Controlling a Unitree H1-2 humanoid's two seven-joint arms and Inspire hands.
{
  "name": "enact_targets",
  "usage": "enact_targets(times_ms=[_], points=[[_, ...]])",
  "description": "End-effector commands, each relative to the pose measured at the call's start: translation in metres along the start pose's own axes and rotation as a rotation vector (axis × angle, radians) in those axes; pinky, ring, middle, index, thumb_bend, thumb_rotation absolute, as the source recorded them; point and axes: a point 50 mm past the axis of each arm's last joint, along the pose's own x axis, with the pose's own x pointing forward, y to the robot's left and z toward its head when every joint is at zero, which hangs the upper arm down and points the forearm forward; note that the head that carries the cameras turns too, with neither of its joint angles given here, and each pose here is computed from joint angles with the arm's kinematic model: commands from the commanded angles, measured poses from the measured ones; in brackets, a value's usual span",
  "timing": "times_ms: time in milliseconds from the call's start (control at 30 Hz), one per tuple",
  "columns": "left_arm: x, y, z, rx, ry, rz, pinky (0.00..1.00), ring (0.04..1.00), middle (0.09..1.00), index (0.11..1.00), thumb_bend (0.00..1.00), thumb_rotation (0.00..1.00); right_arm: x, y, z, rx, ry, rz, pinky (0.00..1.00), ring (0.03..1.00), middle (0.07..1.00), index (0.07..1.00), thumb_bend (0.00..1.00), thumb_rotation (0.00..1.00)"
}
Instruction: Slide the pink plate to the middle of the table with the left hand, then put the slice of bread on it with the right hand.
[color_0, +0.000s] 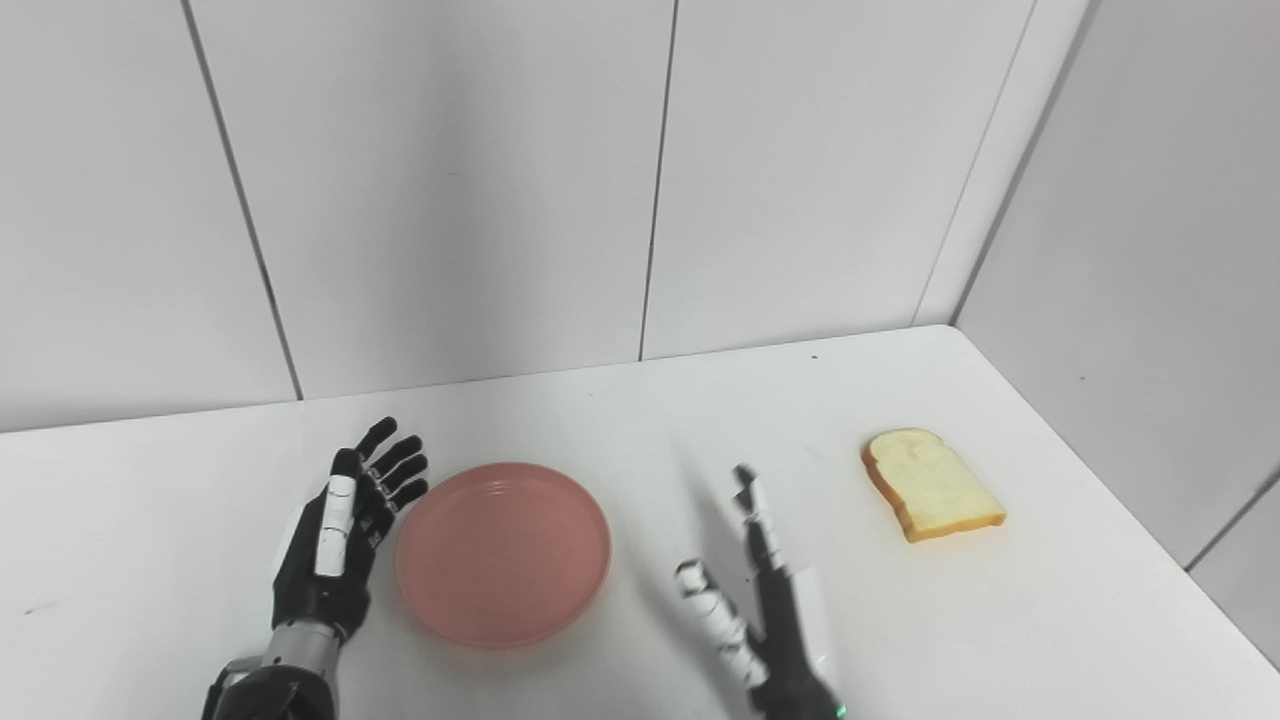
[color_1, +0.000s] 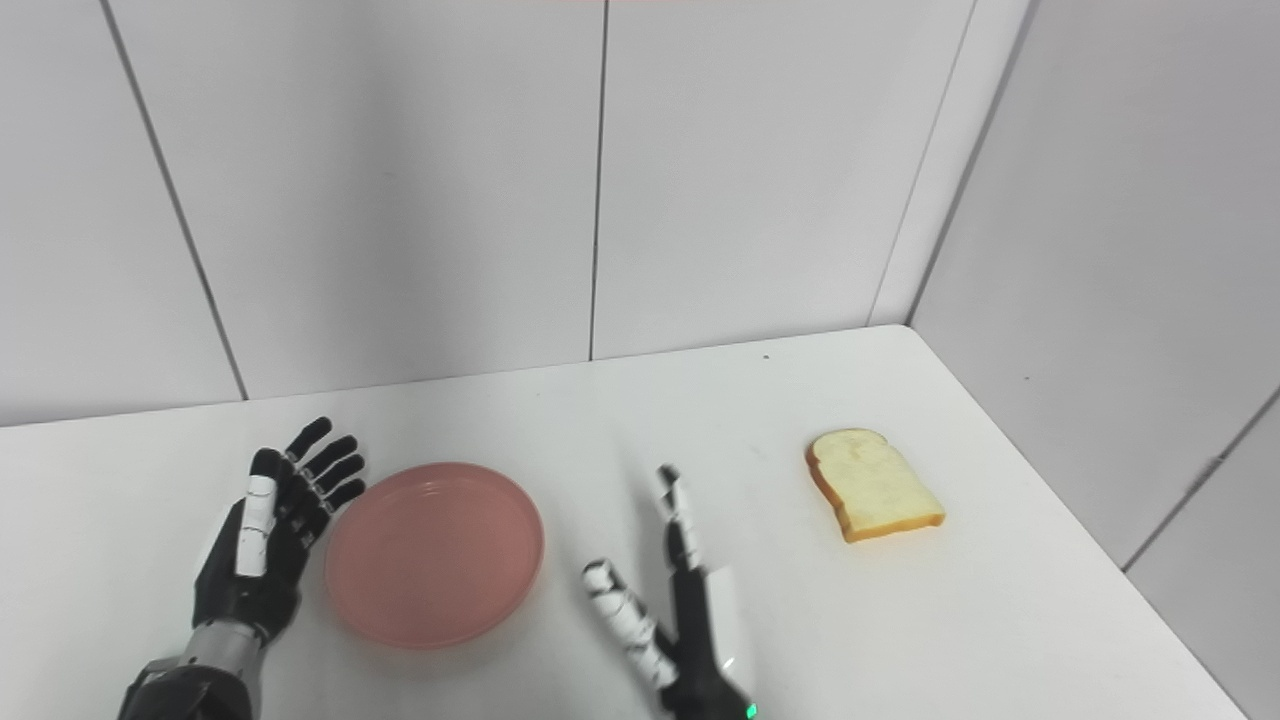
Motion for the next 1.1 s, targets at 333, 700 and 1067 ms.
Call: enact_targets(times_ms=[333,700,1067], points=[[-0.018,0.001,-0.034,-0.023,0.163,0.022,0.79,0.82,0.824,0.837,0.8,0.86,0.064,-0.064,0.001,-0.463,-0.065,0.003,0.86,0.925,0.936,0.955,0.98,0.88],[-0.017,-0.004,-0.037,-0.025,0.167,0.019,0.77,0.812,0.827,0.836,0.81,0.88,0.111,-0.106,-0.015,-0.789,0.17,0.019,0.95,0.94,0.963,0.968,1.0,0.76],[-0.018,-0.002,-0.039,-0.011,0.161,0.015,0.76,0.806,0.815,0.832,0.81,0.89,0.146,-0.121,-0.062,-0.945,0.403,-0.021,1.0,0.999,0.992,0.954,1.0,0.68]])
